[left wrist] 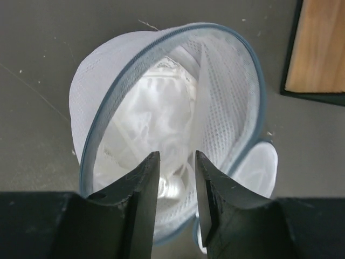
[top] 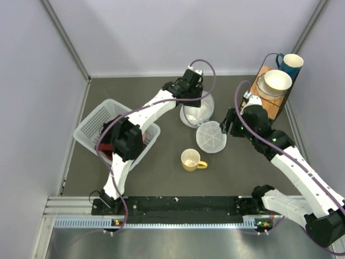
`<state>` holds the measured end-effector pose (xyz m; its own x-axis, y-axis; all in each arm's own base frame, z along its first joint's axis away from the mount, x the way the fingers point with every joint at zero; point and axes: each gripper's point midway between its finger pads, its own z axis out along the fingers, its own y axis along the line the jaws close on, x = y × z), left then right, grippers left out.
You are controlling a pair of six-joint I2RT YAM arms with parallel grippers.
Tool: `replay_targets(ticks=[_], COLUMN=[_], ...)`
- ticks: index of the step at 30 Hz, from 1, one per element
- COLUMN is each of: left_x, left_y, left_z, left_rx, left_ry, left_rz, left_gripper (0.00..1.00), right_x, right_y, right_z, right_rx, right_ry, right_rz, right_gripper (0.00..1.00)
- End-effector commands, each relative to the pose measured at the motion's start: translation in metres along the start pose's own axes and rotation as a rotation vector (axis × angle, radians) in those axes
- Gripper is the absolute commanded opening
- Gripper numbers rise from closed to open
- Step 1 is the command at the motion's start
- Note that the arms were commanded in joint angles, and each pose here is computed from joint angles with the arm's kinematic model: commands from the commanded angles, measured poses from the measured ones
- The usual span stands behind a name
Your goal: Unzip the laundry bag and remove the bra
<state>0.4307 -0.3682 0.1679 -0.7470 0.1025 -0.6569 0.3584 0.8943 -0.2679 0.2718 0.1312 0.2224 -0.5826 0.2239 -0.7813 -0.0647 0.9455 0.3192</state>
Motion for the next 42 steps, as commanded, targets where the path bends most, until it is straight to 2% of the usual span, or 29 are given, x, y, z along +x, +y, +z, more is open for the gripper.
replay_targets(ticks=[1,5,9,13,14,17,18,19,22,25,30,37,42], left_x=[-0.026,0.003,0.035,0.056,0.058,0.061,0.061,0.059,0.047,0.024,0.011,-0.019,-0.021], left_y=[0.009,0.03,0.035,0.039,0.039,0.042,0.043,0.043,0.036,0.014,-0.006,-0.031,-0.046], left_z=[0.022,0.056,0.083,0.096,0.099,0.098,0.097,0.094,0.078,0.046,0.007,-0.05,-0.061], left_rx=[-0.065,-0.213,-0.21,-0.219,-0.225,-0.248,-0.253,-0.255,-0.234,-0.136,-0.038,0.146,0.246], left_ry=[-0.104,-0.067,0.018,0.066,0.07,0.076,0.077,0.075,0.053,0.014,0.005,-0.053,-0.062], left_rz=[0.029,0.12,0.117,0.128,0.138,0.163,0.164,0.167,0.167,0.173,0.174,0.077,0.052], left_gripper=[0.4,0.51,0.56,0.56,0.55,0.38,0.28,0.01,0.0,0.0,0.0,0.0,0.0], right_x=[-0.001,-0.003,-0.005,-0.007,-0.007,-0.008,-0.009,-0.009,-0.01,-0.01,-0.011,-0.024,-0.023], right_y=[-0.003,0.0,0.002,0.004,0.005,0.006,0.006,0.006,0.006,0.007,0.008,0.009,0.009], right_z=[0.002,0.003,0.003,0.003,0.003,0.002,0.002,0.002,0.003,0.005,0.013,0.011,0.01], right_rx=[0.021,0.009,0.005,-0.001,-0.005,-0.008,-0.008,-0.006,-0.008,-0.006,0.006,0.015,0.01], right_ry=[0.002,0.008,0.008,0.007,0.009,0.006,0.004,0.003,0.0,0.007,0.022,-0.013,-0.013], right_rz=[0.016,0.015,0.012,0.013,0.013,0.016,0.015,0.017,0.019,0.013,0.005,-0.004,-0.002], right_gripper=[0.67,0.67,0.67,0.67,0.67,0.67,0.67,0.67,0.67,0.67,0.67,0.67,0.67])
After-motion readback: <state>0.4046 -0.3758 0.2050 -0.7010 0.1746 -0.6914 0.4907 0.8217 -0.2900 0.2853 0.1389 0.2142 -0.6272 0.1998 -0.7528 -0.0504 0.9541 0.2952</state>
